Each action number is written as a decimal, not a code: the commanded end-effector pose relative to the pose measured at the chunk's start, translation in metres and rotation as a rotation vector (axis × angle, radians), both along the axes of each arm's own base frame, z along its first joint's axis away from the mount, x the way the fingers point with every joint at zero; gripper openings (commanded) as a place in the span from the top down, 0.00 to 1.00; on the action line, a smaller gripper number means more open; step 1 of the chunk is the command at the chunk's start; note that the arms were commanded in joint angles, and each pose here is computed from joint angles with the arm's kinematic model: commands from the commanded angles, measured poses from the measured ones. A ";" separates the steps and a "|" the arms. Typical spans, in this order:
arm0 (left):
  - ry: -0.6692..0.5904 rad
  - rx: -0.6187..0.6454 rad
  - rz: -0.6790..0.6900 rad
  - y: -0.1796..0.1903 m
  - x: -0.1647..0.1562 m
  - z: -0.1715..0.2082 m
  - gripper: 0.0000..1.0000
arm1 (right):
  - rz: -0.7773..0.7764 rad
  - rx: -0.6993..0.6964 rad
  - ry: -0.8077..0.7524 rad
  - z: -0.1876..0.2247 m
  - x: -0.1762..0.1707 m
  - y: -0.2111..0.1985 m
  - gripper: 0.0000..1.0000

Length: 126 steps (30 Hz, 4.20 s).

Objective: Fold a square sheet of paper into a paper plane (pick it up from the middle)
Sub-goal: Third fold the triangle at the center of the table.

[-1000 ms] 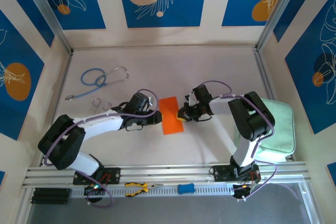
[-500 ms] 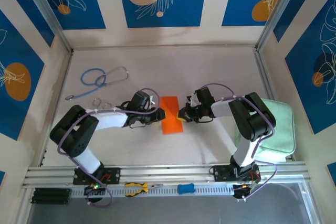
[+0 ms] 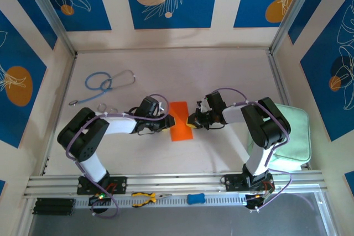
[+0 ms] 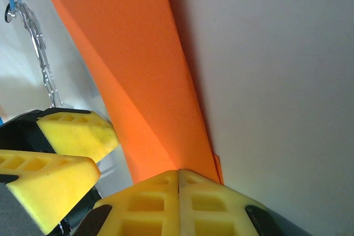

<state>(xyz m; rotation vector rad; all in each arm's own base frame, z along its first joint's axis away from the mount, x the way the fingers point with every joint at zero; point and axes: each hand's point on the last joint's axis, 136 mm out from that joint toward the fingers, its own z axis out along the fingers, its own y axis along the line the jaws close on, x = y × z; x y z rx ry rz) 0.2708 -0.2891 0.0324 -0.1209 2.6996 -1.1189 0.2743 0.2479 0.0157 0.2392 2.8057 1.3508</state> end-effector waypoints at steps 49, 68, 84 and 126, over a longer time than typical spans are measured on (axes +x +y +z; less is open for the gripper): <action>-0.010 -0.092 0.040 0.000 0.000 0.008 0.79 | -0.033 -0.086 0.106 -0.023 -0.024 -0.018 0.93; -0.008 -0.149 0.078 0.003 -0.002 0.027 0.97 | 0.052 -0.025 -0.213 0.047 -0.016 -0.008 0.63; 0.028 -0.178 0.099 0.010 0.000 0.032 0.97 | 0.593 -0.433 -1.320 0.088 -0.069 0.052 0.49; 0.020 -0.173 0.100 0.012 0.002 0.033 0.96 | 0.647 -0.780 -1.520 0.041 -0.064 0.068 0.58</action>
